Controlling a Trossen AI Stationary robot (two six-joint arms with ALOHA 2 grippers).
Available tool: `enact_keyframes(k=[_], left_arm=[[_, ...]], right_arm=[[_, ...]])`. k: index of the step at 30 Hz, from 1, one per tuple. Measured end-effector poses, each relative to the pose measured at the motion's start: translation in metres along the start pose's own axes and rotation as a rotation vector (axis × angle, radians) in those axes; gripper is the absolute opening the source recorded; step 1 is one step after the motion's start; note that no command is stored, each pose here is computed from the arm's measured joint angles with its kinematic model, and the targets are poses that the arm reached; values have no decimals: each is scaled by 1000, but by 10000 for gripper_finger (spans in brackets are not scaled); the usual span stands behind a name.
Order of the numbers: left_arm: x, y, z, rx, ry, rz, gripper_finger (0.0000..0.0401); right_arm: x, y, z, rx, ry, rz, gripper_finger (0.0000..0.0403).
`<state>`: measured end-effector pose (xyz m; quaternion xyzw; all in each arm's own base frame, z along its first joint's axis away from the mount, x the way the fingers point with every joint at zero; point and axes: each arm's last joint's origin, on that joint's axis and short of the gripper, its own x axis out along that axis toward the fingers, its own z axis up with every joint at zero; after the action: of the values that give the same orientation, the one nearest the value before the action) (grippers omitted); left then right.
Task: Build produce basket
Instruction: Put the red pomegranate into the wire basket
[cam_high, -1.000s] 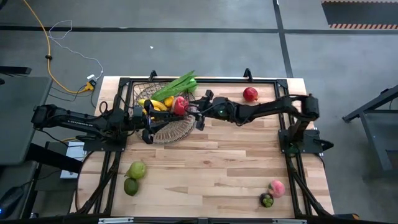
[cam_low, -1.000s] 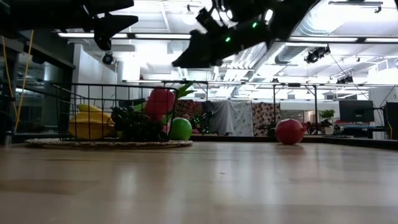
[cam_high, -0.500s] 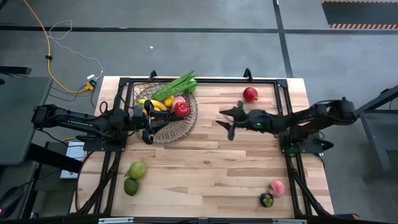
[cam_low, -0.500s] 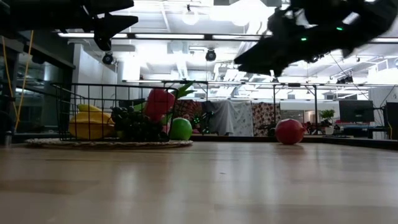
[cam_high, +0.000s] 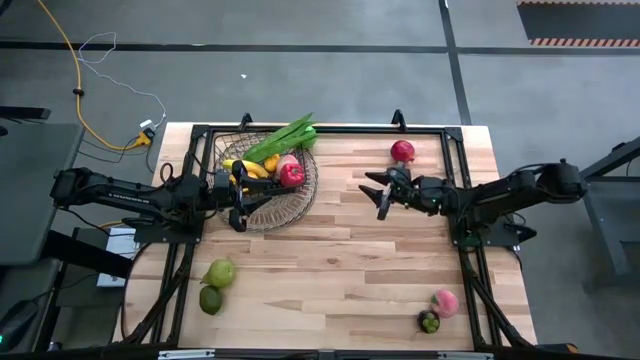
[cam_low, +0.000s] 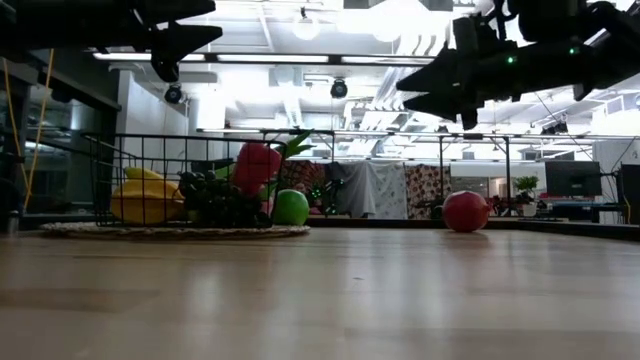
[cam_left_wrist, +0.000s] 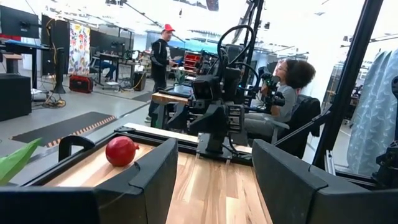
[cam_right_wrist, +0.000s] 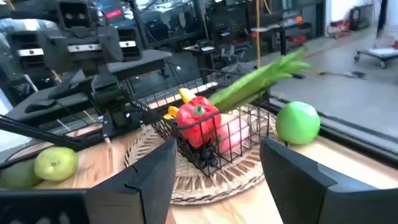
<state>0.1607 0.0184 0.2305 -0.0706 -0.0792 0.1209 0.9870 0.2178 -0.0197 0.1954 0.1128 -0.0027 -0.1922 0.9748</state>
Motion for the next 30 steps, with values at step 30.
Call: enact_keyframes(k=[30], left_arm=[[0,0,0,-1,-1,3,195]], right_arm=[[-7,-110,7,80,685,-880,219]])
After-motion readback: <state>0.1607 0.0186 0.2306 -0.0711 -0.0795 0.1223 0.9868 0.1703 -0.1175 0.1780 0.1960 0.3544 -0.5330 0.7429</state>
